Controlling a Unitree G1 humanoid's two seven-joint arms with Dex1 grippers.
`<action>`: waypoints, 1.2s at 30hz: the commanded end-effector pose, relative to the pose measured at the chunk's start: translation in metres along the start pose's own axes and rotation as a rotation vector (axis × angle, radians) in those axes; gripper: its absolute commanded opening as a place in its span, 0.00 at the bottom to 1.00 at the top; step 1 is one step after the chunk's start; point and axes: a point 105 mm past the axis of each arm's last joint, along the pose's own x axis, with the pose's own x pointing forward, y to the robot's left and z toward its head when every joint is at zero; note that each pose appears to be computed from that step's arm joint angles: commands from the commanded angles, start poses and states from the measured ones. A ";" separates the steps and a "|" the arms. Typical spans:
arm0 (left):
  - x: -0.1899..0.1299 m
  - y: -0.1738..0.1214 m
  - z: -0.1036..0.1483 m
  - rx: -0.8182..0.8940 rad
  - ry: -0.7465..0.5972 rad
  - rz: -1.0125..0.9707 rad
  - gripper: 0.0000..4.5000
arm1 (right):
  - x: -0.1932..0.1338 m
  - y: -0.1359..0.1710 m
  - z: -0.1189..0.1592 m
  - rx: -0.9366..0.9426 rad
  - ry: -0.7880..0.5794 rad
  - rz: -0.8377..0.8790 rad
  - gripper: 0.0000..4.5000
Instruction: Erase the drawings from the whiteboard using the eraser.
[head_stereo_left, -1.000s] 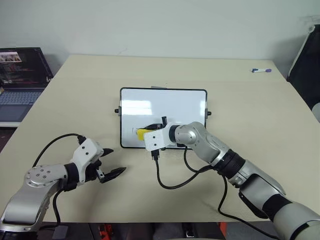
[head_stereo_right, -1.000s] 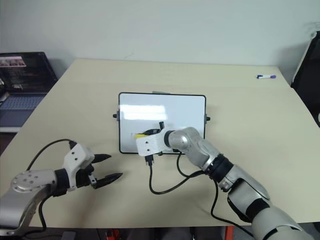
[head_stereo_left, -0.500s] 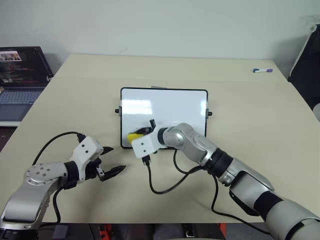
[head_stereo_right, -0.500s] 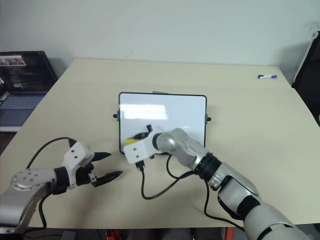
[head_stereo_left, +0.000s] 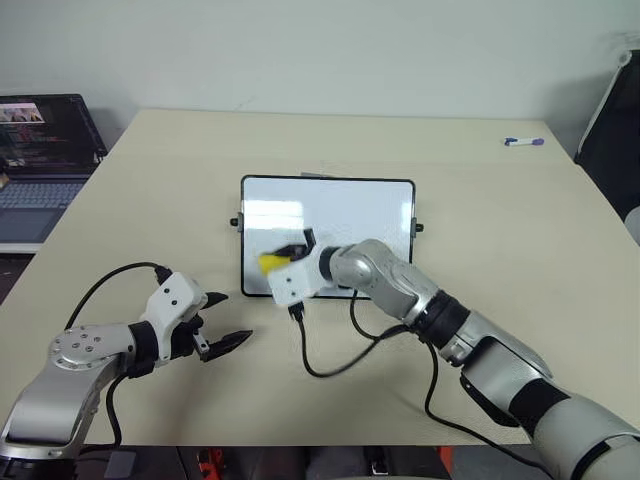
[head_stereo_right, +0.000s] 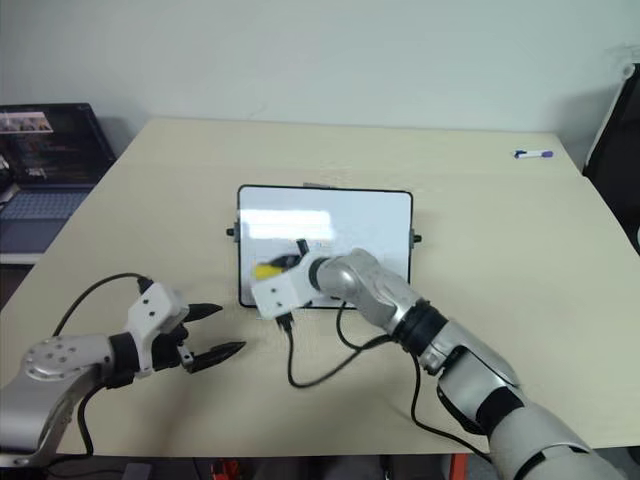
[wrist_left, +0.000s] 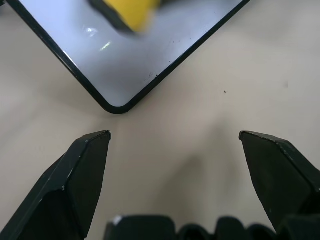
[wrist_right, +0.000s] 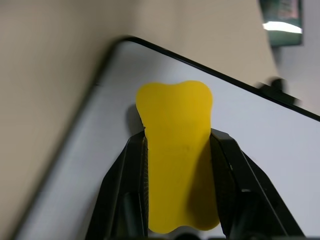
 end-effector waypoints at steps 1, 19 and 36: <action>-0.003 0.002 0.012 0.044 -0.021 0.012 1.00 | -0.002 -0.021 -0.015 0.023 0.074 -0.112 0.29; 0.001 0.000 0.015 0.045 -0.031 0.001 1.00 | -0.006 0.008 -0.012 0.045 0.044 0.049 0.29; 0.041 -0.032 0.091 0.238 -0.216 -0.224 1.00 | -0.169 0.012 -0.048 1.005 0.099 -0.438 0.28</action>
